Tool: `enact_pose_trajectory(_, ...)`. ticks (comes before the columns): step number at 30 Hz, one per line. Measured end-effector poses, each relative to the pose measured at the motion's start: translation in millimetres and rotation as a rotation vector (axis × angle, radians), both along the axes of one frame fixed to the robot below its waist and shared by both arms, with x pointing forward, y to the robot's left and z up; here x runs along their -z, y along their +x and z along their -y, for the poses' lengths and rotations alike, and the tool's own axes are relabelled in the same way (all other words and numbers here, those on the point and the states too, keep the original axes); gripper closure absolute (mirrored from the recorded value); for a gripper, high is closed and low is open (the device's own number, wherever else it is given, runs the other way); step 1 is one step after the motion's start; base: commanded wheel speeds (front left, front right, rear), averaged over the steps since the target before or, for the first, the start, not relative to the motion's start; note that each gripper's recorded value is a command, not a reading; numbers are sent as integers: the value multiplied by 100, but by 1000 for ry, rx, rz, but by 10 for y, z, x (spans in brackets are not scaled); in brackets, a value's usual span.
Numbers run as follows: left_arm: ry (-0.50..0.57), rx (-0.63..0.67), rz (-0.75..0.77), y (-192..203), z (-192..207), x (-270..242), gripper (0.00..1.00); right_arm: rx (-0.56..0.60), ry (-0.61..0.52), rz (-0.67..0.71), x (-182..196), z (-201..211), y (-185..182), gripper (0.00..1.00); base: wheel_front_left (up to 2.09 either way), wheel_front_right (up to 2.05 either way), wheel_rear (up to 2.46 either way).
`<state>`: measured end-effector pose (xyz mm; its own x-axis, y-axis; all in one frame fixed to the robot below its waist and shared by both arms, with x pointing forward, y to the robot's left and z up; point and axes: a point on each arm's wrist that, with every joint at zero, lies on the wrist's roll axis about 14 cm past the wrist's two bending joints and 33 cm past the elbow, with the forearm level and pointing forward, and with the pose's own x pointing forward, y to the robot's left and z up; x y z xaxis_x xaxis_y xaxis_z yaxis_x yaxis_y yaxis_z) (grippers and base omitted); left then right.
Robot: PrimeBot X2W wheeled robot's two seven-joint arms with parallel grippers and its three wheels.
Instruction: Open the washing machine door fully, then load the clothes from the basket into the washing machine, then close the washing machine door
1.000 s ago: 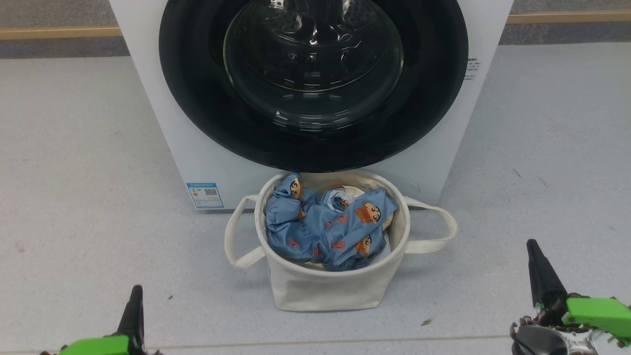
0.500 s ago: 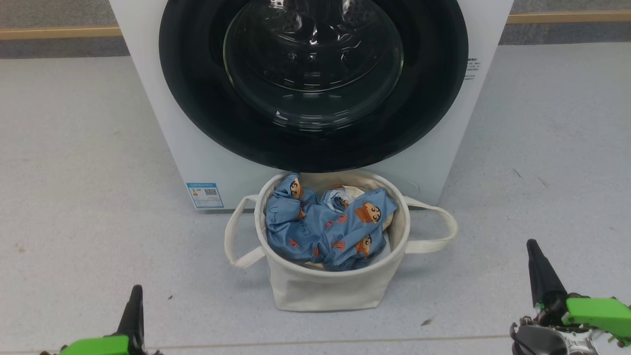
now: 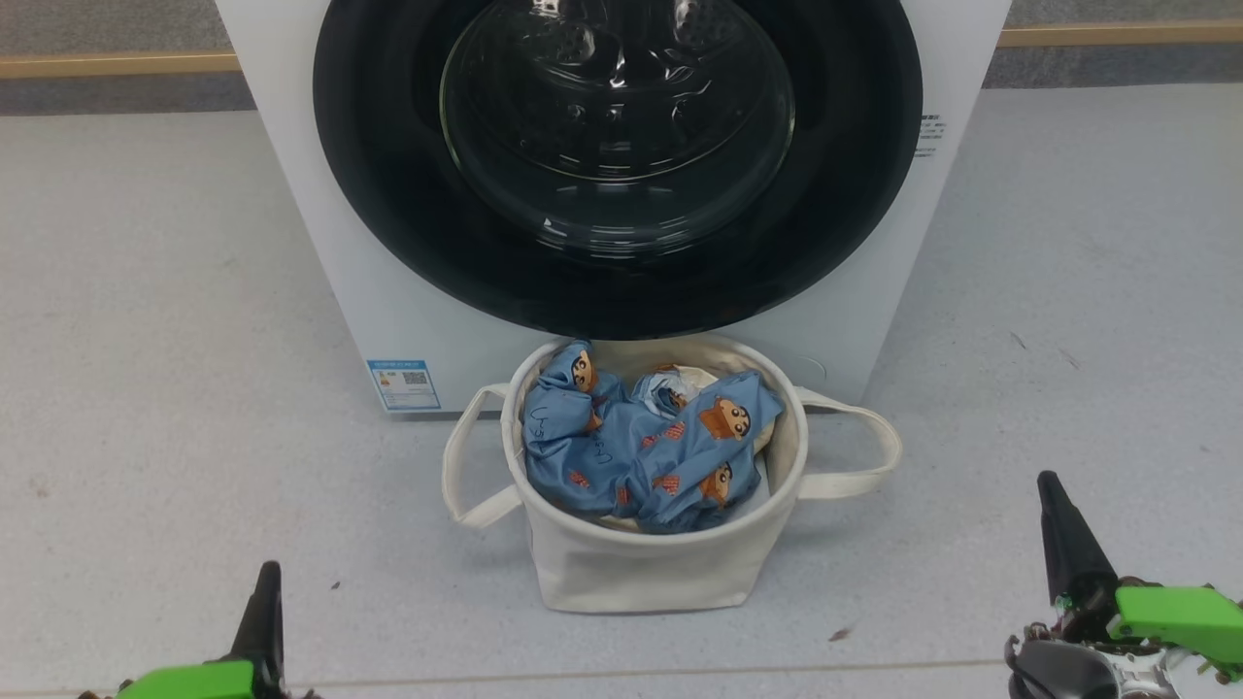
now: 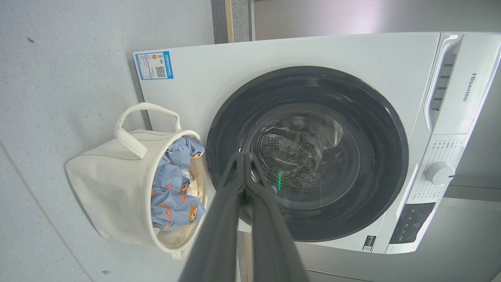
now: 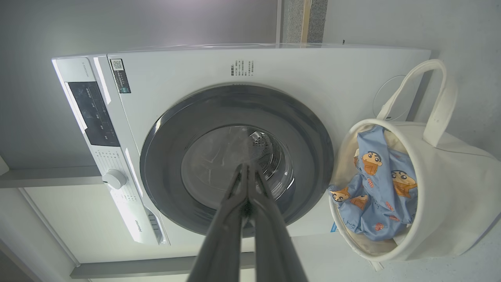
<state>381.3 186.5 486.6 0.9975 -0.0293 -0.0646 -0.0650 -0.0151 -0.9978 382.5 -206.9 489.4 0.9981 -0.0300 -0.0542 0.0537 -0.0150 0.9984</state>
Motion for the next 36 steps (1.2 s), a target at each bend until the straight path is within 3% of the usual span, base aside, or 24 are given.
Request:
enact_pose_trajectory(2,0,0,0,0,0,0,100,0,0,0,0,0,0,100,0,0,0)
enact_pose_trajectory(3,0,0,0,0,0,0,0,0,0,0,0,0,0,0,0,0,0)
enact_pose_trajectory(12,-17,-2,-159,-265,33,509,0,5,22,-161,526,-31,-259,0,0,0,0)
enact_pose_trajectory(24,2,-19,-139,-220,-8,429,0,4,-20,-146,465,-71,-198,0,0,0,0)
enact_pose_trajectory(36,120,-3,-105,-155,-19,312,0,-13,-164,-107,312,-114,-80,0,0,0,0)
